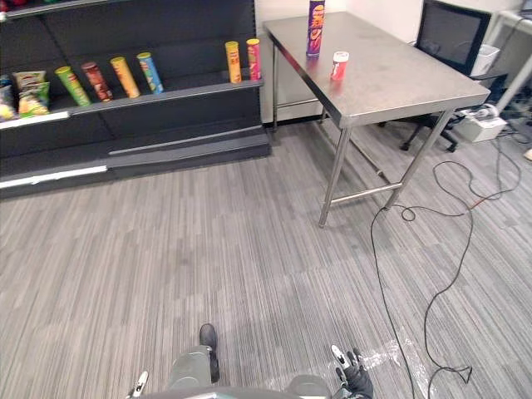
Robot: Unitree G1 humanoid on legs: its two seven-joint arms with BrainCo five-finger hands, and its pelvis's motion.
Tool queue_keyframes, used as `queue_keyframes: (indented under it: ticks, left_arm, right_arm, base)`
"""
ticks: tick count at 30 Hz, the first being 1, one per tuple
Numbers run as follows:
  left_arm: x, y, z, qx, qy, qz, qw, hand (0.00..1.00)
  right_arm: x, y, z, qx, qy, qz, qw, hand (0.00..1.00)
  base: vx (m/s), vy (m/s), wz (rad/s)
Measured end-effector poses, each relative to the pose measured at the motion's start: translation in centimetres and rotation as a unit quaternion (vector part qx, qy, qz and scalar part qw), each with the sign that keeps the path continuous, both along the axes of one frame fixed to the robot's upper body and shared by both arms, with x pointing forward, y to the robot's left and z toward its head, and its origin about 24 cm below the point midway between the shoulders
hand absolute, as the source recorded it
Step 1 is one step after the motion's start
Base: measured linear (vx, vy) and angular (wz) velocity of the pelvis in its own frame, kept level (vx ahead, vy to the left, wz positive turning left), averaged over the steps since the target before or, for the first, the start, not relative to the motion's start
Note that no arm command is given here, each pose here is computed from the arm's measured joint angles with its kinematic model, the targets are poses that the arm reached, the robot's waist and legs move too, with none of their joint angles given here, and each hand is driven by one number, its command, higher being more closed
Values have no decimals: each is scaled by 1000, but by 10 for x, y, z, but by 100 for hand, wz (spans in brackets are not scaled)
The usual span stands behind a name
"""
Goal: Put the gum and the chips on the shelf.
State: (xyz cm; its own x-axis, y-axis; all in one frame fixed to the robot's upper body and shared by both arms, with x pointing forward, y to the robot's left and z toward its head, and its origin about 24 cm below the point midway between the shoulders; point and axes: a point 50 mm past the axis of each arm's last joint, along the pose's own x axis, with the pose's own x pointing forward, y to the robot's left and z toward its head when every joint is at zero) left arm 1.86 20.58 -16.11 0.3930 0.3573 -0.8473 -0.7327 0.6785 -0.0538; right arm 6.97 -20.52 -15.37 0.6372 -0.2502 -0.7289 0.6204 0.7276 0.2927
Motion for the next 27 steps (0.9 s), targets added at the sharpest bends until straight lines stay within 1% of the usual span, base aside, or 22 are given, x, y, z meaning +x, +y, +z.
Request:
queue_keyframes:
  ticks: [1, 2, 4, 10, 14, 15, 19, 23, 27]
  left_arm:
    - [2, 7, 1, 9, 3, -12, 1000, 0]
    - [12, 11, 1, 14, -2, -30, 999, 0]
    - [20, 11, 0, 8, -4, -39, 999, 0]
    - [18, 12, -2, 2, 14, -63, 998, 0]
    - [17, 13, -1, 8, 25, -113, 993, 0]
    - [16, 13, -2, 7, 29, -119, 992, 0]
    - [14, 12, -3, 0, 36, -123, 992, 0]
    - [15, 8, -3, -7, 29, -97, 995, 0]
    - [12, 2, -5, -21, 27, -60, 998, 0]
  right_arm:
    - [-2, 7, -2, 12, 5, -2, 1000, 0]
    - [-2, 12, -3, 17, 7, 0, 1000, 0]
    - [-6, 12, -4, 18, 12, -10, 1000, 0]
    - [-8, 10, -4, 9, 12, -21, 1000, 0]
    - [-5, 7, -1, -2, -3, -28, 1000, 0]
    - [0, 7, 1, -8, -16, -15, 1000, 0]
    - [5, 7, 3, -10, -28, -10, 1000, 0]
    - [8, 6, 6, -17, -48, -26, 998, 0]
    - [3, 5, 7, -23, -38, -47, 998, 0]
  base:
    - [449, 370, -22]
    - [498, 421, -3]
    - [434, 410, 8]
    - [311, 241, 3]
    - [247, 166, 8]
    - [238, 100, -6]
    - [243, -24, -8]
    - [243, -173, 6]
    - [457, -308, 37]
